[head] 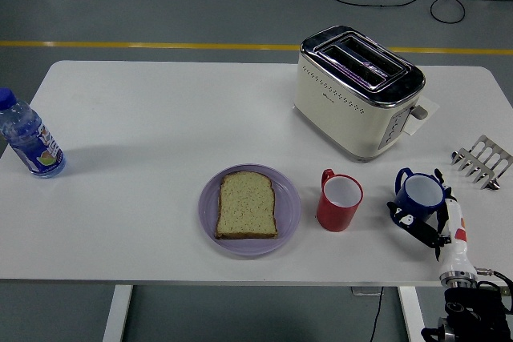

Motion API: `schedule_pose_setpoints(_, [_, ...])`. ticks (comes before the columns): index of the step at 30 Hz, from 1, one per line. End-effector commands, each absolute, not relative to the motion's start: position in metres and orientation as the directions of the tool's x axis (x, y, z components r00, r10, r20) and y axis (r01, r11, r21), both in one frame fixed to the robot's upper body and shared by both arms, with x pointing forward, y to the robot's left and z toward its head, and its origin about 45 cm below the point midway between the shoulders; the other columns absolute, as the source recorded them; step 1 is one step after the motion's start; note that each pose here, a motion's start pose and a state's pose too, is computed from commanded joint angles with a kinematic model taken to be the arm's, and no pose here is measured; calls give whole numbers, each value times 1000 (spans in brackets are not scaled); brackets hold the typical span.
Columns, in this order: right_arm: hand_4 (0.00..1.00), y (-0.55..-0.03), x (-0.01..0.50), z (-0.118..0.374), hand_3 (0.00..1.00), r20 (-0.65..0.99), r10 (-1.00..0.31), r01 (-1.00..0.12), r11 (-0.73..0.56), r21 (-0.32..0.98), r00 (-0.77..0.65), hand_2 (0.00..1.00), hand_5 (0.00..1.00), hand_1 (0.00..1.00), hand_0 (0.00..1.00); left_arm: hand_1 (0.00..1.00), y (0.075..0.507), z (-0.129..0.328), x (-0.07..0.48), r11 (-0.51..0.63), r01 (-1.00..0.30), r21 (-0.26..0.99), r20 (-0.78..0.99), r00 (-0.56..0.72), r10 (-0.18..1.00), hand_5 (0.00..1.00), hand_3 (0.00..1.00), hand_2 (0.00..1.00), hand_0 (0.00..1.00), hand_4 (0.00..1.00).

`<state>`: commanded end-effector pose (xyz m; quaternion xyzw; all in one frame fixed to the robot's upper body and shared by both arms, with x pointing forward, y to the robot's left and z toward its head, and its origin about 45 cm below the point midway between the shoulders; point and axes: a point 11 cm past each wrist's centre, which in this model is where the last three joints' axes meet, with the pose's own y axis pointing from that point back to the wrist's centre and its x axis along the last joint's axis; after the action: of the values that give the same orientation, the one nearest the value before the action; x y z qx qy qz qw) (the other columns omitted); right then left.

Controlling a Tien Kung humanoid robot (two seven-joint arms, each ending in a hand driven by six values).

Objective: Pick up the cup,pour liquid into bread,place the cup on the desk

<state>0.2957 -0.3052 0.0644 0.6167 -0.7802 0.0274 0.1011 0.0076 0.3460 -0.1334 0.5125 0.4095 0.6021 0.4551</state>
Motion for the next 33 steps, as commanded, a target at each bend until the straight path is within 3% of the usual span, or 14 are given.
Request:
schedule_pose_setpoints(19, [998, -303, 306, 62, 998, 157, -959, -965, 251, 81, -236, 911, 109, 797, 918, 652, 346, -133, 9, -250, -130, 959, 243, -65, 968, 772, 532, 645, 646, 298])
schedule_pose_setpoints(20, [993, -304, 306, 62, 955, 149, -959, -964, 255, 75, -242, 840, 106, 757, 862, 652, 346, -133, 9, -250, -130, 960, 243, -64, 968, 772, 531, 645, 646, 298])
schedule_pose_setpoints(25, [993, -306, 306, 61, 955, 122, -958, -961, 268, 71, -258, 840, 106, 757, 862, 652, 346, -133, 10, -249, -131, 959, 242, -65, 968, 772, 531, 645, 646, 298])
schedule_pose_setpoints(26, [979, -306, 306, 61, 887, 120, -958, -961, 269, 71, -260, 761, 93, 688, 768, 652, 346, -133, 10, -249, -132, 959, 242, -65, 968, 771, 531, 646, 646, 297])
schedule_pose_setpoints(31, [979, -306, 306, 60, 887, 106, -959, -960, 272, 68, -264, 761, 93, 688, 768, 652, 346, -133, 10, -249, -132, 959, 242, -65, 968, 771, 531, 646, 646, 297])
schedule_pose_setpoints(32, [964, -306, 306, 59, 801, 103, -959, -959, 274, 72, -266, 708, 79, 627, 691, 652, 346, -133, 10, -249, -132, 960, 242, -65, 968, 772, 531, 649, 646, 297])
schedule_pose_setpoints(33, [964, -306, 306, 59, 801, 102, -958, -959, 275, 74, -267, 708, 79, 627, 691, 652, 346, -133, 10, -249, -131, 960, 242, -65, 968, 772, 531, 649, 646, 297])
